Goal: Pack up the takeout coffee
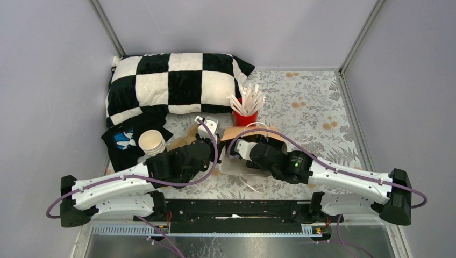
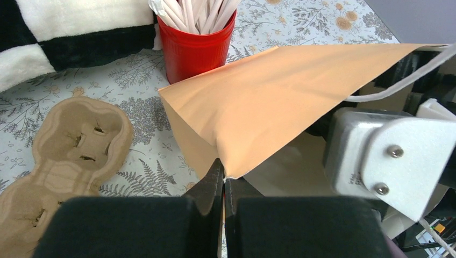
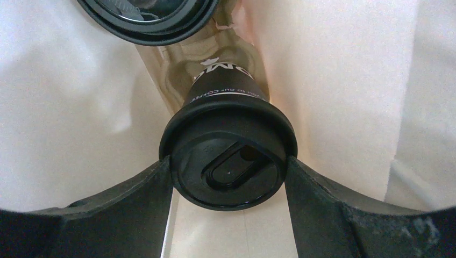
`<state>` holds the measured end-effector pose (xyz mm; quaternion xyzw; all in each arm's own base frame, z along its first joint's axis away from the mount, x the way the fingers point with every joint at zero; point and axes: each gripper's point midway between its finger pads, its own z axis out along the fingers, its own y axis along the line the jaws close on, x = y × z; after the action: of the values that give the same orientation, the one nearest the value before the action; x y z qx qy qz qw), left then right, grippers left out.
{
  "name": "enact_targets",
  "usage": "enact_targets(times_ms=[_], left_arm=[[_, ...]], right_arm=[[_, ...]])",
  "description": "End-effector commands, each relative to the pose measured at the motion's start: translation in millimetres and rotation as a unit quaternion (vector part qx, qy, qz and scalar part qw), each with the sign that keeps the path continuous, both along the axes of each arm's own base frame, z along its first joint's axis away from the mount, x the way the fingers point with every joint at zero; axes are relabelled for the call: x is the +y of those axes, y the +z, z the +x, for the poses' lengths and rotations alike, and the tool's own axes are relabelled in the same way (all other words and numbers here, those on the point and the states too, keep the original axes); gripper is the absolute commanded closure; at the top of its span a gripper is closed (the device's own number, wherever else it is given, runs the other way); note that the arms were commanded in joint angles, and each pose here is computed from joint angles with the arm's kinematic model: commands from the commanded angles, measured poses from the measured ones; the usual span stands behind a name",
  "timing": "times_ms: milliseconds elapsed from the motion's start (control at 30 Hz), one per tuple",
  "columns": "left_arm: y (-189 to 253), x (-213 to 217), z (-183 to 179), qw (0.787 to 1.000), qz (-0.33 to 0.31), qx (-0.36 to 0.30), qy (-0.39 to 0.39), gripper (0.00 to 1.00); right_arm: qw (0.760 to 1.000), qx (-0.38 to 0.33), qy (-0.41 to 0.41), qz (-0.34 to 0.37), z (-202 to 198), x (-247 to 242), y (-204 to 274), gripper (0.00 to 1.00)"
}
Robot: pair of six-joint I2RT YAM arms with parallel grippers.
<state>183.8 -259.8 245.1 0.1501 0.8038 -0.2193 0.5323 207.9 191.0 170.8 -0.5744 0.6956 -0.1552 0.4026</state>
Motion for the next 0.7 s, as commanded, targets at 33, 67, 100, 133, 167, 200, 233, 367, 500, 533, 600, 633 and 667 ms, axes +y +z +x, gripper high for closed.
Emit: enact_targets(times_ms=[33, 67, 100, 133, 167, 200, 233, 367, 500, 533, 600, 633, 667], left_arm=[[17.5, -0.8, -0.9, 1.0, -0.01, -0.006, -0.006, 1.0], [17.4, -0.6, -0.7, 1.0, -0.009, -0.006, -0.006, 1.0], [17.7, -0.3, -0.8, 1.0, -0.01, -0.006, -0.006, 1.0], [18.2, 0.0, -0.7, 1.0, -0.01, -0.007, -0.005, 1.0], [17.7, -0.1, -0.6, 1.0, -0.009, -0.007, -0.005, 1.0], [17.5, -0.3, -0.3, 1.0, -0.008, -0.007, -0.005, 1.0], [17.6, -1.1, -0.1, 1.0, -0.008, -0.007, -0.005, 1.0], [17.3, -2.4, 1.4, 1.0, 0.0, -0.007, -0.004, 1.0], [14.7, -2.5, 1.7, 1.0, 0.006, -0.004, -0.002, 1.0], [14.1, -1.9, 1.8, 1.0, 0.008, -0.002, 0.0, 1.0], [13.3, 0.0, 2.3, 1.0, 0.012, -0.001, 0.004, 1.0], [13.3, 0.8, 2.6, 1.0, 0.012, -0.001, 0.007, 1.0], [11.7, 1.5, 2.9, 1.0, 0.014, 0.001, 0.009, 1.0]], right_arm=[[1.0, -0.005, -0.008, 0.018, 16.0, 1.1, -2.3, 0.68], [1.0, -0.005, -0.007, 0.02, 17.6, 2.0, -2.6, 0.68], [1.0, -0.006, -0.006, 0.022, 19.6, 2.9, -2.6, 0.68], [1.0, -0.006, -0.005, 0.024, 21.4, 3.7, -2.6, 0.68], [1.0, -0.003, -0.003, 0.028, 22.6, 5.3, -3.4, 0.68], [1.0, 0.0, 0.0, 0.029, 23.8, 7.1, -4.9, 0.68], [0.999, 0.002, 0.004, 0.032, 24.6, 9.8, -6.2, 0.68], [0.999, 0.015, 0.025, 0.039, 25.2, 20.3, -11.0, 0.68], [0.998, 0.017, 0.026, 0.051, 30.0, 22.6, -15.1, 0.68], [0.998, 0.019, 0.028, 0.058, 30.2, 24.6, -13.7, 0.68], [0.997, 0.027, 0.029, 0.071, 29.4, 29.3, -7.8, 0.68], [0.996, 0.029, 0.028, 0.076, 29.2, 31.5, -4.1, 0.68], [0.996, 0.029, 0.029, 0.083, 29.2, 33.6, -1.1, 0.68]])
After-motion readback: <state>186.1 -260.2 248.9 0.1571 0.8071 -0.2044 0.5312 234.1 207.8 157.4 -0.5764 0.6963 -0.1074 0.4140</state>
